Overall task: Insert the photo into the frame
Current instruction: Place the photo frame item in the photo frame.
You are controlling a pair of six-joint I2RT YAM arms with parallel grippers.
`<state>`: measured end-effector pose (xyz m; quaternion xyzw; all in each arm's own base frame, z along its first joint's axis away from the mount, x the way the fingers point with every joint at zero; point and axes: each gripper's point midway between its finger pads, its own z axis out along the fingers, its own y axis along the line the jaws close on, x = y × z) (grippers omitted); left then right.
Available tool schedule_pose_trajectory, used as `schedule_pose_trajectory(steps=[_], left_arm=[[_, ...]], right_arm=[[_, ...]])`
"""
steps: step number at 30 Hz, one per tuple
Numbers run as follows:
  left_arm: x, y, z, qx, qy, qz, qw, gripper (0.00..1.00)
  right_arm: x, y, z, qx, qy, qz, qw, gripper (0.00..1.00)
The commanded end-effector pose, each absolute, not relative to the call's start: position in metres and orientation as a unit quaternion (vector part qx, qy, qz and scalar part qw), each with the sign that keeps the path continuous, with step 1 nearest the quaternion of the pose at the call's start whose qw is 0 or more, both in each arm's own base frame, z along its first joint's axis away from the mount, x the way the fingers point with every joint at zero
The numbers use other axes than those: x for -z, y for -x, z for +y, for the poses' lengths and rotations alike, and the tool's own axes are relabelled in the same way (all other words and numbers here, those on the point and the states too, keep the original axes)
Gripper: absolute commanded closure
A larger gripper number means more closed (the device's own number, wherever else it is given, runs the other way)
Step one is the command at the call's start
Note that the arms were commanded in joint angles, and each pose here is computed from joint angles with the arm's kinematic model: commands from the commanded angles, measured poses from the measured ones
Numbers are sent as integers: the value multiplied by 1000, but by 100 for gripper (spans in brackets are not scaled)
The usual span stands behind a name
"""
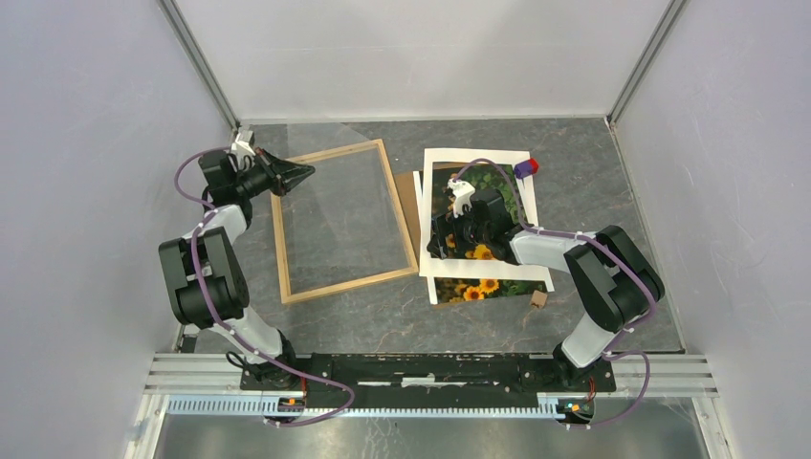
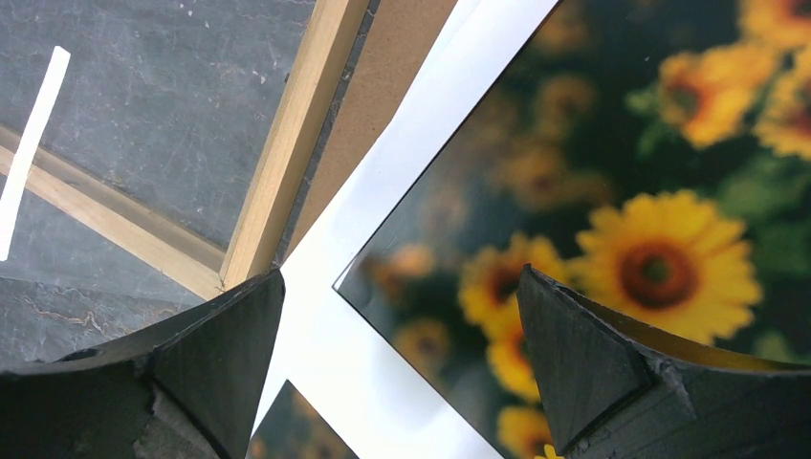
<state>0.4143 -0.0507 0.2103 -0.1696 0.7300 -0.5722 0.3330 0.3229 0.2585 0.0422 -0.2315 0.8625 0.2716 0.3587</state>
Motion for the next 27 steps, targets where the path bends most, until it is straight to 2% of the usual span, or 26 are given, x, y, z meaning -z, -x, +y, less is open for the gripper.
schedule_pose_trajectory(steps=[1,27], left_arm=[[-225,-418,-52,582,152,722,343,98],[-164,-429,-14,559,238,742,283,98]], right_arm=[[-54,-332,267,-283,235,850,377,2],[-52,-331,268,-285,235,851,374,2]])
